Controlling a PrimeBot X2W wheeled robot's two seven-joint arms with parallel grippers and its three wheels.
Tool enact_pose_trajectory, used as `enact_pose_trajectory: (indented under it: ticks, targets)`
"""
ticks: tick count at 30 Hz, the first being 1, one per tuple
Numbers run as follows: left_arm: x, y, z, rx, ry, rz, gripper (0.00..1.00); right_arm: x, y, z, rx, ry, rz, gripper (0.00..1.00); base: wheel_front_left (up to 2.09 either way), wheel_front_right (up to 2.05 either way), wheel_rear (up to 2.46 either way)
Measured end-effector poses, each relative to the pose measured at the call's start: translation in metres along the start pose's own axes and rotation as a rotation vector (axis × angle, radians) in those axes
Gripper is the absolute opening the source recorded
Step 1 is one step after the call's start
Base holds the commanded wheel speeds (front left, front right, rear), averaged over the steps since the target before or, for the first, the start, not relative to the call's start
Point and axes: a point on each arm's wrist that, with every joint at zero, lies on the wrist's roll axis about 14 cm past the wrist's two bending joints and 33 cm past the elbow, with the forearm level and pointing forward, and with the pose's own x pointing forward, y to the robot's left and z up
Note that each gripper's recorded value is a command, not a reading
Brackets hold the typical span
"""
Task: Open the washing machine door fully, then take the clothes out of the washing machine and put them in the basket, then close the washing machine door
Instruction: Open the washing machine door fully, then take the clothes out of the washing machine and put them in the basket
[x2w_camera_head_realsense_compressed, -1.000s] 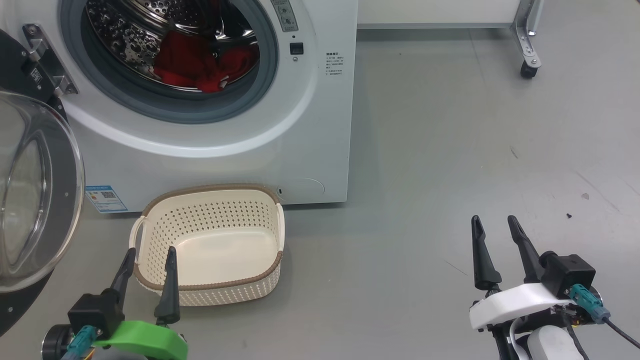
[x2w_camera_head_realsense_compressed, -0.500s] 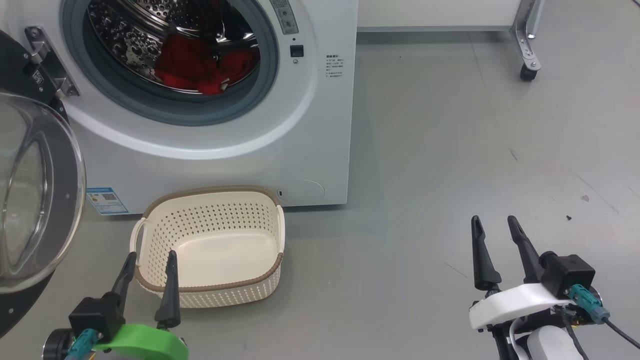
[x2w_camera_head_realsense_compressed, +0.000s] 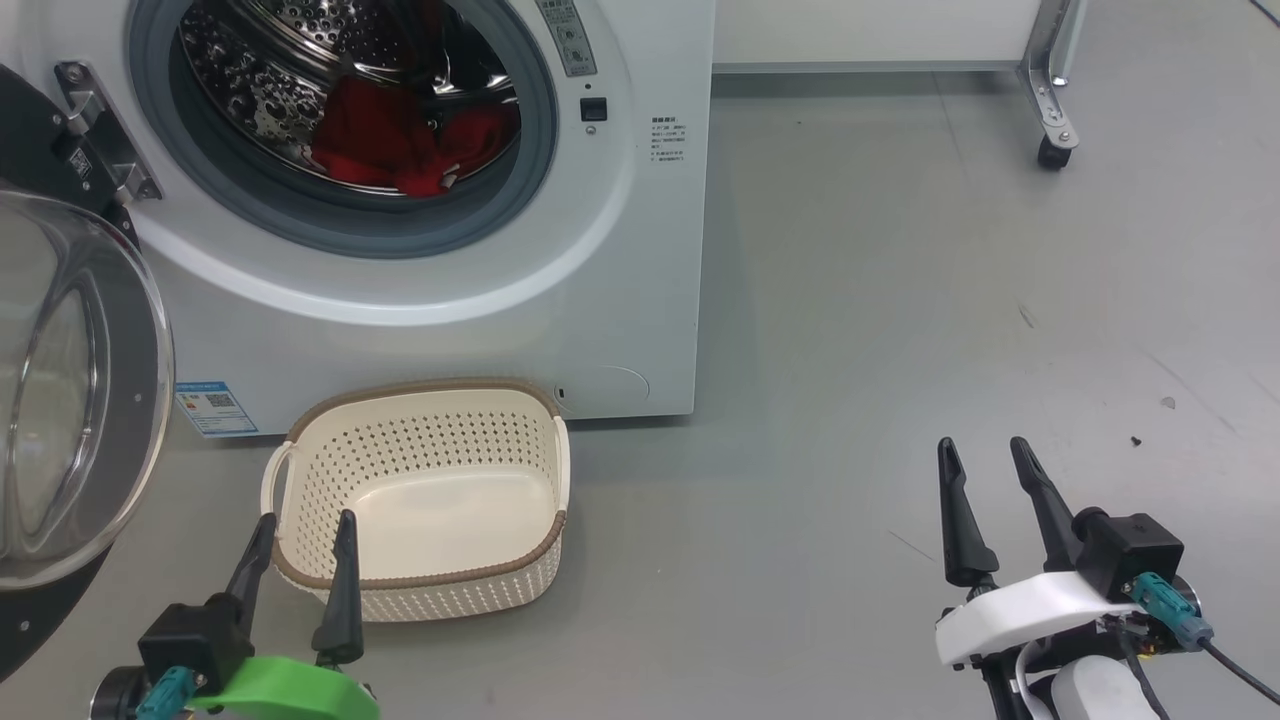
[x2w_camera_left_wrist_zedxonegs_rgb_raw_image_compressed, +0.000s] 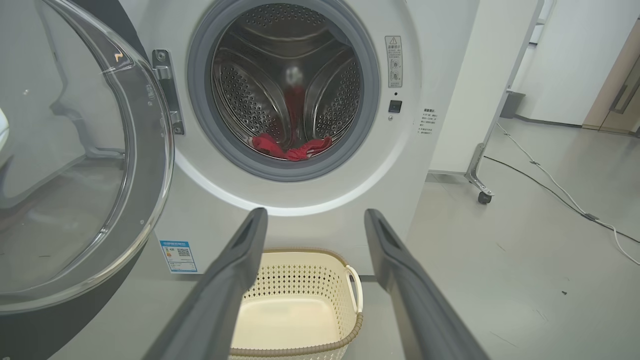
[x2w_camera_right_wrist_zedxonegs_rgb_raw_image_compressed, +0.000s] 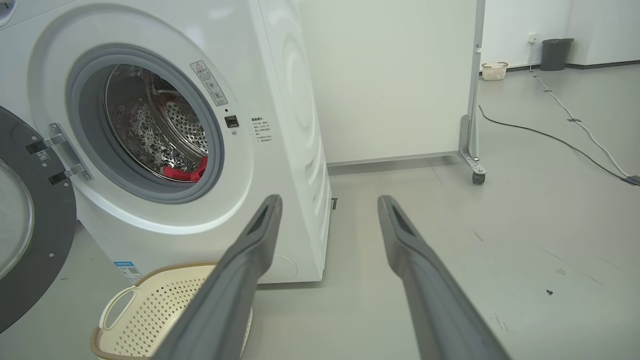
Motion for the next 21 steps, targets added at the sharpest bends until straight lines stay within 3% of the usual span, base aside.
enact_pose_trajectory:
  ticks: [21]
  targets:
    - [0.001, -0.008, 0.001, -0.046, -0.005, -0.037, 1.0, 0.001, 0.0, -0.003, 0.003, 0.007, -0.002, 1.0, 0.29, -0.4, 0.11]
